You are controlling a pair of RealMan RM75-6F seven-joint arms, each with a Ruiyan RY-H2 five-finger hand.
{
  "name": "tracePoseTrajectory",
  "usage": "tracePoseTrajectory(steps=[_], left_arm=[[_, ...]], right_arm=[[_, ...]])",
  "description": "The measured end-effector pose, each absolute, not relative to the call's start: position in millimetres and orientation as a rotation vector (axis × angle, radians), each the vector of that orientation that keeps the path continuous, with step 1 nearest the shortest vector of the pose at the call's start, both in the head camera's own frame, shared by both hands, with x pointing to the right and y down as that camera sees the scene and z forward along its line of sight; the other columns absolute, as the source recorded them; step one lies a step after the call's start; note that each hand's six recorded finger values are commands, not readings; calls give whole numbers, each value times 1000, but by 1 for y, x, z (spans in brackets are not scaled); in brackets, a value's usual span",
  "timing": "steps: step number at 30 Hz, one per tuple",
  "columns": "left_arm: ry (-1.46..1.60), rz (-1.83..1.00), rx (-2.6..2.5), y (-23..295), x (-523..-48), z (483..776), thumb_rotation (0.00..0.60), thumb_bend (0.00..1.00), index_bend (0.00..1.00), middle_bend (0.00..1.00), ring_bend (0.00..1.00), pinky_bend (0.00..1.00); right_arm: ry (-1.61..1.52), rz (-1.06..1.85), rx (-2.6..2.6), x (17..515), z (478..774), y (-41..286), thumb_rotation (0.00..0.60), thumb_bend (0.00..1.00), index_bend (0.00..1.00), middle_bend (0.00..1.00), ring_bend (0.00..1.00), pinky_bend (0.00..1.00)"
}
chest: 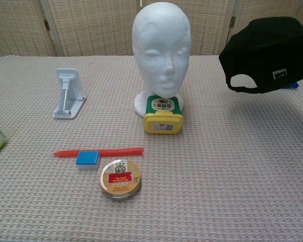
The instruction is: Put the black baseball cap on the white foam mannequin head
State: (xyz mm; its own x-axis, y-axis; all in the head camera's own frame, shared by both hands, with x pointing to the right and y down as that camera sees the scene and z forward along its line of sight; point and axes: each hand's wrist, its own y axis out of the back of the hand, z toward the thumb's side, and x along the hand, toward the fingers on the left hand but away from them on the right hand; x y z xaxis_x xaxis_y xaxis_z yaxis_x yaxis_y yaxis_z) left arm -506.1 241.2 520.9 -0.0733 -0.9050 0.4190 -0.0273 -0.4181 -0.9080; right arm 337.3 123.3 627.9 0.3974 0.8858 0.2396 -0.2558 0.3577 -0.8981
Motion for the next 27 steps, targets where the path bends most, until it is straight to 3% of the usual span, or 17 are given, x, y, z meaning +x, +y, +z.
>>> tracePoseTrajectory(steps=[12, 27], left_arm=[[1042, -1573, -1507, 242, -506, 520, 600, 220, 49, 0, 0, 154], [1072, -1560, -1536, 241, -510, 515, 600, 220, 49, 0, 0, 154]], right_arm=[[-817, 695, -598, 310, 577, 81, 600, 641, 852, 756, 738, 906], [-883, 521, -558, 214, 553, 58, 600, 620, 852, 751, 738, 906]])
